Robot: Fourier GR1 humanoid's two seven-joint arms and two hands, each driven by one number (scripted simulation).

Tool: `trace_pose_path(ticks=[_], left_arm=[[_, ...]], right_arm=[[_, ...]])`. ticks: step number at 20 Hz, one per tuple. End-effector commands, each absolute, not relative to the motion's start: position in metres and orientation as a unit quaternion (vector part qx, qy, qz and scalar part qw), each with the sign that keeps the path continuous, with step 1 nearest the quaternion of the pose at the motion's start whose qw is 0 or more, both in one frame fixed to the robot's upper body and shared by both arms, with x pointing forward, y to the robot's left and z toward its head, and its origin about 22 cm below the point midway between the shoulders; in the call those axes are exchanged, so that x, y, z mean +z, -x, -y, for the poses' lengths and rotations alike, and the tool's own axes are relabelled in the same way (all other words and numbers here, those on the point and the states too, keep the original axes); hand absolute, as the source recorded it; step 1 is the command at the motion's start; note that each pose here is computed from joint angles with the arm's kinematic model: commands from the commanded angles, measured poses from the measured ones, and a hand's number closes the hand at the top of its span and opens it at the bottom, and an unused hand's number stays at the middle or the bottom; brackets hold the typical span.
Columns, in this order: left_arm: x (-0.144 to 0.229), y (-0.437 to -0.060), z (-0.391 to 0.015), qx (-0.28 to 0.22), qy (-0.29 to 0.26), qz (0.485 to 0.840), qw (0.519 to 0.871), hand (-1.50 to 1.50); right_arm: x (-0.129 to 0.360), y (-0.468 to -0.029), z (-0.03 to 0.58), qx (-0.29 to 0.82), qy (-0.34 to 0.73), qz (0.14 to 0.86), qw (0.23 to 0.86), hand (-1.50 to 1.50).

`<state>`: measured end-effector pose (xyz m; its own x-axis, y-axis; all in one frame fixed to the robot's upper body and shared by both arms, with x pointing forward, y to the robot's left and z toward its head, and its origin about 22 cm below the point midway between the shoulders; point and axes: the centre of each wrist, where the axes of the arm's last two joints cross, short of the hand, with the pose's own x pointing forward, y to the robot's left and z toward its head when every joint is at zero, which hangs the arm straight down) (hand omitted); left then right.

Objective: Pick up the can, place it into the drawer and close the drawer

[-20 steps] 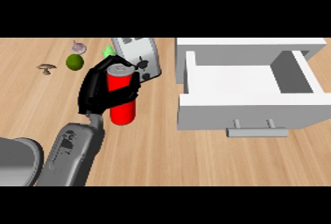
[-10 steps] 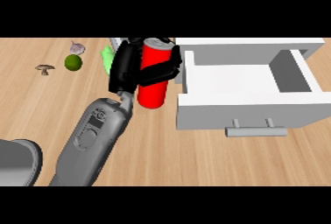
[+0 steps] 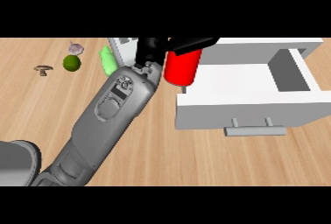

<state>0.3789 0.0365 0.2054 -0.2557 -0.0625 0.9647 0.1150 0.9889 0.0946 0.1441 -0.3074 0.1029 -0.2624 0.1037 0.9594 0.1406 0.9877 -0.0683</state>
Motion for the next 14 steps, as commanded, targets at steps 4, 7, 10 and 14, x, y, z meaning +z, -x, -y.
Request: trace_pose_path(ticks=[4,7,10,14], left_arm=[[0.234,-0.399,-0.005,-0.079,0.002,0.789,0.61,1.5],[0.241,-0.407,-0.003,-0.082,0.004,0.781,0.619,1.5],[0.249,-0.404,0.017,-0.091,-0.006,0.777,0.623,1.5],[0.246,-0.411,0.019,-0.098,-0.011,0.776,0.624,1.5]], right_arm=[[0.106,-0.152,0.301,-0.002,0.085,0.792,0.605,-1.5],[0.111,-0.149,0.305,-0.008,0.086,0.799,0.595,-1.5],[0.092,-0.147,0.303,-0.004,0.076,0.793,0.604,-1.5],[0.105,-0.155,0.312,-0.014,0.081,0.799,0.596,-1.5]])
